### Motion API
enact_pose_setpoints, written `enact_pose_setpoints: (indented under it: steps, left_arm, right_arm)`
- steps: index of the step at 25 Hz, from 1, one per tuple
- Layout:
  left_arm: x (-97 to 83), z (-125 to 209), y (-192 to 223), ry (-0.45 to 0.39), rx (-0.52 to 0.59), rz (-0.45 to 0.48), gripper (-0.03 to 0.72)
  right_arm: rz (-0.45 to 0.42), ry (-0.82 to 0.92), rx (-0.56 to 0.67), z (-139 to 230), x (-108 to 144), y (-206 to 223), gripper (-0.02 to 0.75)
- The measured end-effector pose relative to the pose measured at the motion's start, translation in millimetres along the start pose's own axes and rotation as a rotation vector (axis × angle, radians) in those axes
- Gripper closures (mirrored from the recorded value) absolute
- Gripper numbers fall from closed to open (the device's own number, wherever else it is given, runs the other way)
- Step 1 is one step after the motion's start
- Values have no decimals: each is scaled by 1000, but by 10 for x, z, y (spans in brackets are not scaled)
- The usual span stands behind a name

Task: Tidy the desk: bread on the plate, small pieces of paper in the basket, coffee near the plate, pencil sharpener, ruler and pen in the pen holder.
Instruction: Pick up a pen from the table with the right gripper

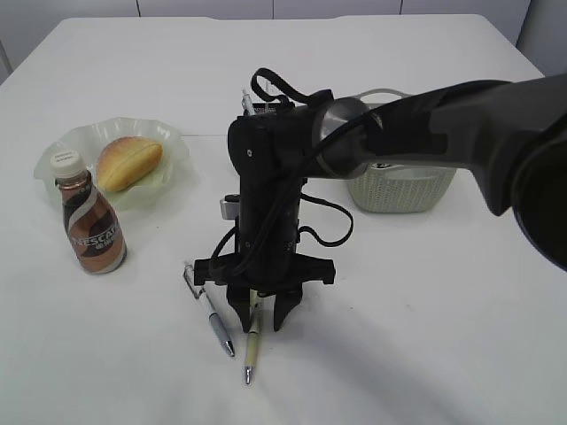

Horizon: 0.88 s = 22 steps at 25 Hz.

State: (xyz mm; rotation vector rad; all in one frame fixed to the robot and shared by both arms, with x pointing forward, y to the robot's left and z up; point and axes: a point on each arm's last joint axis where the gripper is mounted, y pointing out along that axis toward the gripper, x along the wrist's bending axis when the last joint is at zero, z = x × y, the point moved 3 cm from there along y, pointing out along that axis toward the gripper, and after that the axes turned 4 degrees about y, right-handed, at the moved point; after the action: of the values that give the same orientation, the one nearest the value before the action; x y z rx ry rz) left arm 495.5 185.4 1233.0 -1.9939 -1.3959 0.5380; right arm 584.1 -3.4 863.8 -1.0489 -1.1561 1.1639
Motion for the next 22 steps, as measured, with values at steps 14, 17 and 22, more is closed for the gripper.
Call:
enact_pose_setpoints:
  steps: [14, 17, 22]
  left_arm:
    - [17, -2, 0, 4, -1, -14, 381]
    - [17, -2, 0, 4, -1, -14, 381]
    - [17, -2, 0, 4, -1, -14, 381]
  right_arm:
    - [24, -117, -5, -3, -20, -3, 680]
    - [34, -202, 6, 7, -33, -4, 680]
    - [54, -293, 10, 6, -56, -7, 680]
